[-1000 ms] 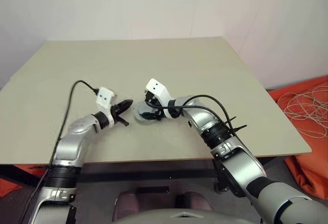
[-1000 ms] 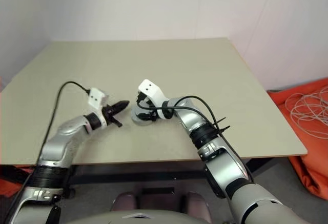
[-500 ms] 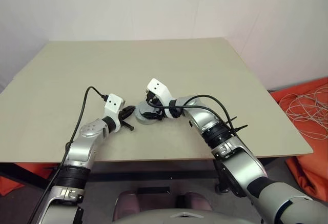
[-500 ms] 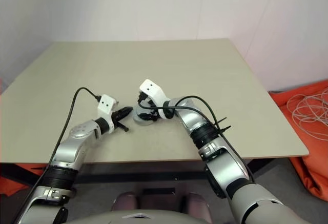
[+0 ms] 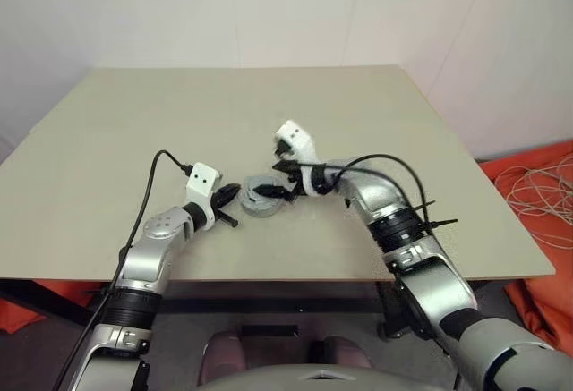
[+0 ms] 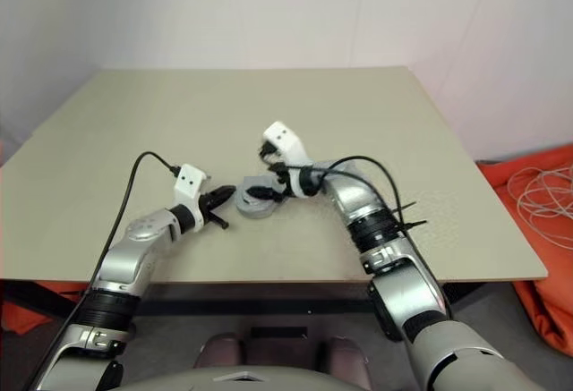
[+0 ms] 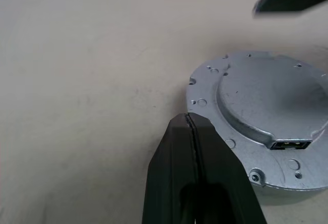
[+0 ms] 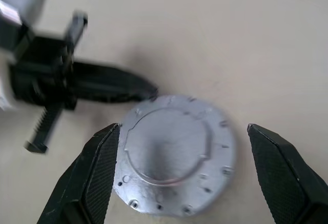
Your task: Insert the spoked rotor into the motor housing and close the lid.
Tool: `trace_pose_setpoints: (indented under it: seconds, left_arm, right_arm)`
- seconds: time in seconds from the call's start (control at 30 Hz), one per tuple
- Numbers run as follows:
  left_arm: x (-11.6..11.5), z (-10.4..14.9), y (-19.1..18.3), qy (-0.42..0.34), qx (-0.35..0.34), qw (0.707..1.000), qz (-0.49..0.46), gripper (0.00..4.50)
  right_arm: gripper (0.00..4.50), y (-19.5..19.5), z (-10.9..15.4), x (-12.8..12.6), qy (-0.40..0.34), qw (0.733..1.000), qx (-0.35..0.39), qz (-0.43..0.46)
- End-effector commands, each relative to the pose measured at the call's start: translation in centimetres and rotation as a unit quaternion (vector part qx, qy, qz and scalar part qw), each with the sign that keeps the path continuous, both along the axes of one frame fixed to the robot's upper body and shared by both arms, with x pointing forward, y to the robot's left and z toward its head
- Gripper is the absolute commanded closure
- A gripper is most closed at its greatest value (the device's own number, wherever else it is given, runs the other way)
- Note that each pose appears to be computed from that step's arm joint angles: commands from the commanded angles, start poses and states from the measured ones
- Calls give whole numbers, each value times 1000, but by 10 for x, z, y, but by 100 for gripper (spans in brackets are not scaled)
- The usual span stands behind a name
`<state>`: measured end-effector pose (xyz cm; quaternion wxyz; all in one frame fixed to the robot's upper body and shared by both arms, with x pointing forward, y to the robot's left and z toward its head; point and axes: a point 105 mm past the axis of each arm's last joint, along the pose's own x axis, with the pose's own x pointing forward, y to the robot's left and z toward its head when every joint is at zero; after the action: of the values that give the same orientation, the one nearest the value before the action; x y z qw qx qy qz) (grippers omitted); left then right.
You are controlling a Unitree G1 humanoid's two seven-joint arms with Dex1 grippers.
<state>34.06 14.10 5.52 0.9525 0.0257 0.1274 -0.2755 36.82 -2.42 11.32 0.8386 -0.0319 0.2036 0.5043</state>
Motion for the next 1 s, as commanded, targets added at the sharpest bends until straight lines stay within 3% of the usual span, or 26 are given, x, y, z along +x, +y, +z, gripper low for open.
trace_pose_setpoints:
  seconds: [0.03,0.13,0.23,0.3,0.37,0.7,1.0]
  left_arm:
    - [-2,-5,-3,12,6,1000,-8,450]
    - [-2,-5,-3,13,7,1000,-10,450]
    - [-3,-5,-3,13,7,1000,-11,450]
    - [-2,-5,-2,13,8,1000,-11,450]
    - [-2,-5,-1,13,8,1000,-11,450]
    - [-2,-5,-2,15,9,1000,-14,450]
    - [-1,-4,-1,15,10,1000,-13,450]
  right_arm:
    - [1,-11,36,3,12,996,83,-15]
    - [1,-37,22,0,132,976,155,-73]
    - [1,-46,5,-11,245,948,174,-102]
    - [1,-46,-2,-19,343,911,198,-112]
    - [1,-45,-4,-24,392,885,223,-115]
    - [1,-29,-41,-25,472,831,235,-176]
    - [1,-2,-45,-22,488,820,247,-169]
